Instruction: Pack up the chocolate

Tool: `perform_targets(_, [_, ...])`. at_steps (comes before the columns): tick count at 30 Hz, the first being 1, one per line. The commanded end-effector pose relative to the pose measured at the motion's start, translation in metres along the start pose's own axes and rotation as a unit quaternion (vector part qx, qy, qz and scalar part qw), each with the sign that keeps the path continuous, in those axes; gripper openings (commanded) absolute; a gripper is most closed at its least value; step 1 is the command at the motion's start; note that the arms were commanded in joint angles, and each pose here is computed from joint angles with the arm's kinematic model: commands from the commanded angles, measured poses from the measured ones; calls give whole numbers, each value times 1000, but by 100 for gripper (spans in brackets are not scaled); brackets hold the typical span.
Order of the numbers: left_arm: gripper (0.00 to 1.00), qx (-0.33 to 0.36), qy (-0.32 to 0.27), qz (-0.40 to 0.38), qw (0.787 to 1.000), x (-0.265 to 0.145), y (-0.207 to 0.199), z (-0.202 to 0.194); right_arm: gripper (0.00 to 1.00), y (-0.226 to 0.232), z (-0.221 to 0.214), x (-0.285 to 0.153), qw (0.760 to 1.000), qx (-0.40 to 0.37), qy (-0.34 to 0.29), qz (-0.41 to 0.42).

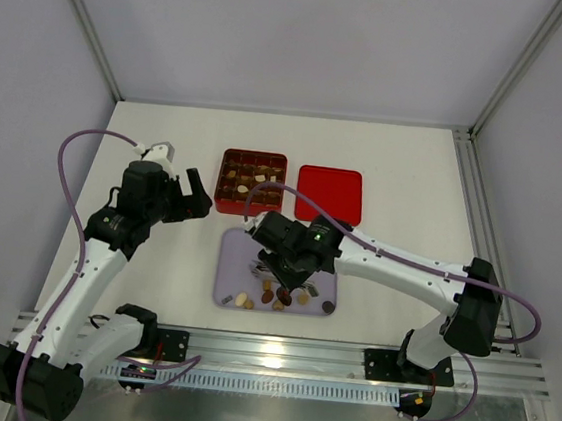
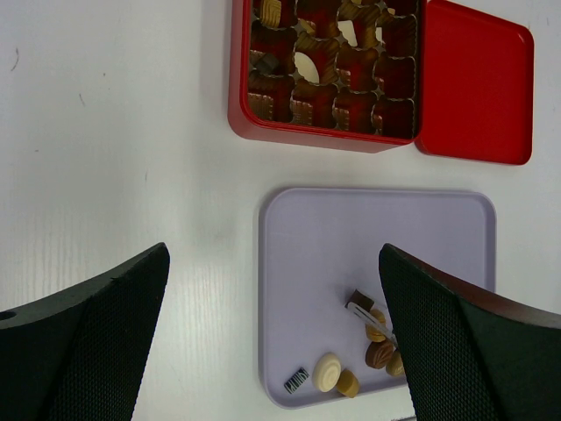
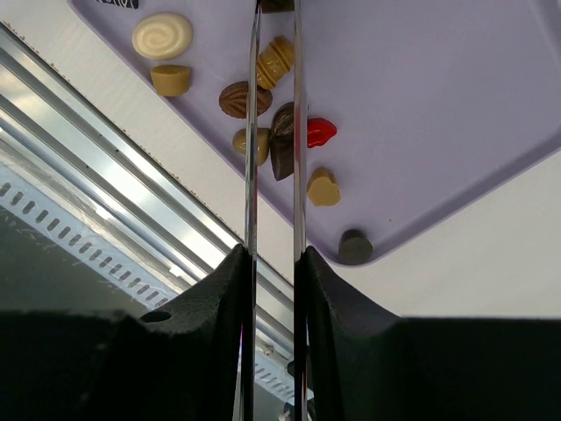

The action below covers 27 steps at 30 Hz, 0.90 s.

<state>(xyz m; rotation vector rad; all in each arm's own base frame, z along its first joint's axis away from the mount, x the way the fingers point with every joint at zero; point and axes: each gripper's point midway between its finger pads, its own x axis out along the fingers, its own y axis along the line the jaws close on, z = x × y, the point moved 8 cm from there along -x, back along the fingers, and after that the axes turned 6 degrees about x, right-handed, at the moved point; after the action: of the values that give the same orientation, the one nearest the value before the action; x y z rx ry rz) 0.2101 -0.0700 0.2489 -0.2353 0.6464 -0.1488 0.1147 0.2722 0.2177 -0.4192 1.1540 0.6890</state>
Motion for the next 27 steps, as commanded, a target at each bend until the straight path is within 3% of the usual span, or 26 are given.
perform_targets(1, [100, 2, -21, 1, 1000, -5, -1, 9, 32, 1, 16, -27, 998, 16, -57, 26])
perform_targets(13, [100, 2, -21, 0, 1000, -5, -1, 10, 32, -12, 32, -34, 995, 42, -83, 33])
perform_targets(27, [100, 2, -20, 1, 1000, -4, -1, 9, 32, -46, 86, -43, 986, 82, -139, 28])
